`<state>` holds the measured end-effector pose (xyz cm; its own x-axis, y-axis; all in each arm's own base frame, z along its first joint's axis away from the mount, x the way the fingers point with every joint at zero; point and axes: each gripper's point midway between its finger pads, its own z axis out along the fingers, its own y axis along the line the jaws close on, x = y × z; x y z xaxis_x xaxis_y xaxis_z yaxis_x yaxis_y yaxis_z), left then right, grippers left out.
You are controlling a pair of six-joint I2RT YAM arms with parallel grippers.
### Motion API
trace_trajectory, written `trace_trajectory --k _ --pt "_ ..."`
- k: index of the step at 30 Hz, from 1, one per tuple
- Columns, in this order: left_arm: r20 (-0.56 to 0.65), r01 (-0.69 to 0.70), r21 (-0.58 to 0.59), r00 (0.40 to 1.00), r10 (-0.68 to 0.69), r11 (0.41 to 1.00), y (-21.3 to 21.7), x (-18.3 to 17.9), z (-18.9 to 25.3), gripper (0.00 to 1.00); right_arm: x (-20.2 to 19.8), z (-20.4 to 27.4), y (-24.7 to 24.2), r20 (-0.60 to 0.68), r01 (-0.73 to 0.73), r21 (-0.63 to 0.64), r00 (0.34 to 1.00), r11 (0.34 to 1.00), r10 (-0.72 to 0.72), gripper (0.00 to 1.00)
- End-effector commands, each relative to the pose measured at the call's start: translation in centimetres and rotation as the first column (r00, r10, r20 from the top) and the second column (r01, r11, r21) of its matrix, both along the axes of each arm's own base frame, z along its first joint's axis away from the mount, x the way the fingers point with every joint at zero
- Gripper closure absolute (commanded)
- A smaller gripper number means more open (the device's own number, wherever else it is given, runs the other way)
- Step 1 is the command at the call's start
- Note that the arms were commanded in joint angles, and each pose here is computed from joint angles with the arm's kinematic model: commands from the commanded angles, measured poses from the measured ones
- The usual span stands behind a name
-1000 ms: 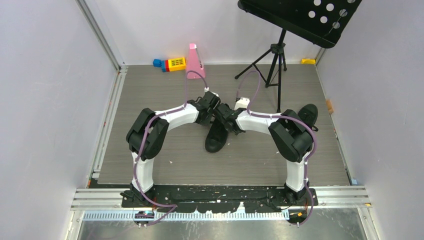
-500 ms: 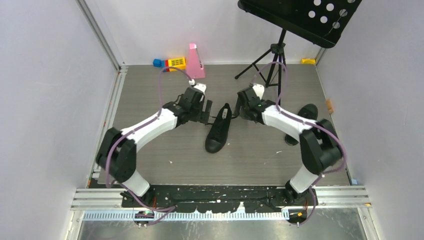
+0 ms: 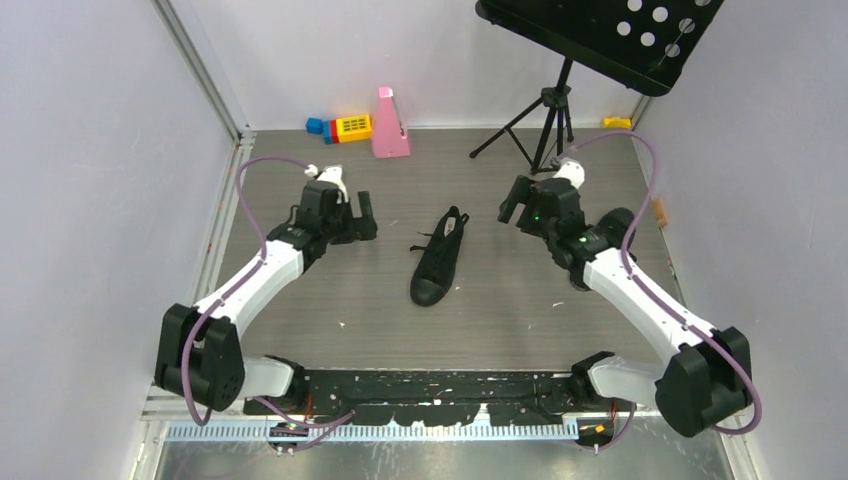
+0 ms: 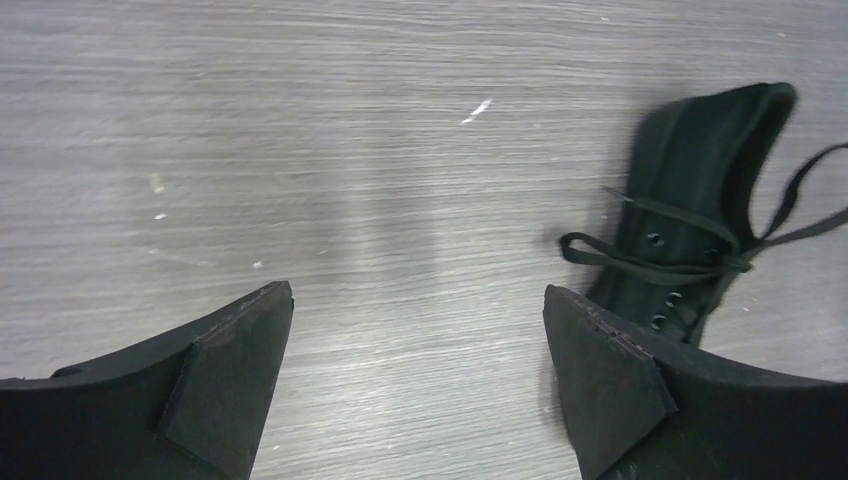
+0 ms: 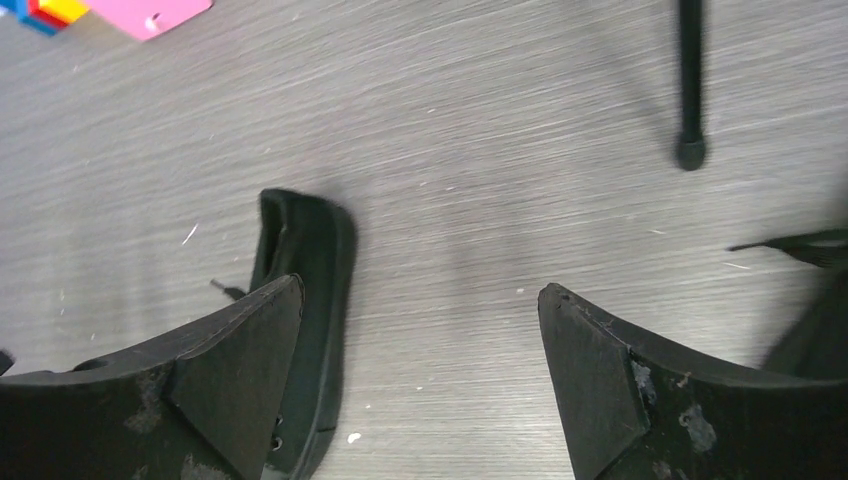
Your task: Tie the shoes
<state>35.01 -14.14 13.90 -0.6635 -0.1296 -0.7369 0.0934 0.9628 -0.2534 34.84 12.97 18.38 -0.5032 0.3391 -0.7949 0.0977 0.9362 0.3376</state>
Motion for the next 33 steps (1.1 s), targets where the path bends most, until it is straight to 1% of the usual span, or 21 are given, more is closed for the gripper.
trace_trajectory --k 1,3,5,9,11,13,15,18,20,23,25,27,28,30,32,33 --pt "0.158 -0.110 -0.021 0.981 0.112 0.994 3.3 1.1 3.1 0.00 0.4 2.8 -3.7 0.114 0.098 0.006 0.989 0.995 -0.098 0.07" --pt "0.213 -0.200 0.042 0.959 0.187 0.979 6.1 0.9 3.4 0.00 0.3 3.0 -5.5 0.154 0.172 0.002 0.973 0.985 -0.170 0.07" --pt "0.277 -0.256 0.079 0.934 0.226 0.963 8.2 0.7 3.9 0.00 0.4 3.1 -7.0 0.200 0.242 0.017 0.950 0.970 -0.240 0.07" --pt "0.345 -0.330 0.108 0.897 0.275 0.938 11.0 0.1 4.1 0.00 0.9 2.9 -8.6 0.287 0.302 0.048 0.909 0.952 -0.303 0.08" --pt "0.390 -0.348 0.142 0.880 0.271 0.927 11.9 0.2 4.3 0.00 1.2 2.8 -8.5 0.332 0.273 0.018 0.906 0.962 -0.263 0.08" --pt "0.419 -0.385 0.193 0.864 0.279 0.902 13.2 0.0 3.7 0.00 1.4 2.3 -8.8 0.364 0.272 -0.008 0.897 0.962 -0.251 0.08" --pt "0.446 -0.402 0.225 0.852 0.273 0.888 14.0 -0.2 3.2 0.00 1.6 1.5 -8.9 0.366 0.267 -0.045 0.901 0.963 -0.233 0.08" --pt "0.488 -0.422 0.246 0.832 0.264 0.873 14.8 -0.6 1.8 0.00 2.3 -0.2 -9.6 0.333 0.273 -0.142 0.918 0.951 -0.214 0.07" --pt "0.512 -0.434 0.227 0.815 0.272 0.872 15.3 -0.6 1.4 0.00 3.0 -1.5 -11.2 0.316 0.313 -0.180 0.916 0.932 -0.247 0.07" --pt "0.502 -0.433 0.248 0.823 0.267 0.867 16.1 -0.4 -0.3 0.00 3.0 -3.5 -15.2 0.351 0.406 -0.141 0.873 0.903 -0.337 0.07" --pt "0.489 -0.436 0.245 0.827 0.278 0.866 16.4 0.0 -1.4 0.00 3.0 -4.5 -16.1 0.365 0.381 -0.133 0.877 0.915 -0.312 0.06" --pt "0.483 -0.449 0.193 0.817 0.314 0.872 17.3 0.8 -2.5 0.00 3.5 -4.8 -15.1 0.347 0.287 -0.189 0.914 0.939 -0.210 0.05" --pt "0.475 -0.435 0.172 0.823 0.312 0.884 17.3 1.3 -3.2 0.00 3.8 -4.8 -15.2 0.344 0.275 -0.210 0.919 0.938 -0.192 0.05" --pt "0.474 -0.442 0.149 0.817 0.328 0.885 17.8 2.1 -4.0 0.03 4.3 -4.6 -15.7 0.352 0.290 -0.209 0.913 0.934 -0.204 0.05" --pt "0.455 -0.401 0.156 0.840 0.294 0.903 17.2 2.6 -4.1 0.03 4.5 -4.8 -15.9 0.349 0.278 -0.220 0.918 0.935 -0.190 0.04" --pt "0.467 -0.403 0.148 0.833 0.295 0.903 17.2 2.7 -4.2 0.03 4.6 -5.0 -17.0 0.346 0.294 -0.232 0.916 0.927 -0.204 0.04"
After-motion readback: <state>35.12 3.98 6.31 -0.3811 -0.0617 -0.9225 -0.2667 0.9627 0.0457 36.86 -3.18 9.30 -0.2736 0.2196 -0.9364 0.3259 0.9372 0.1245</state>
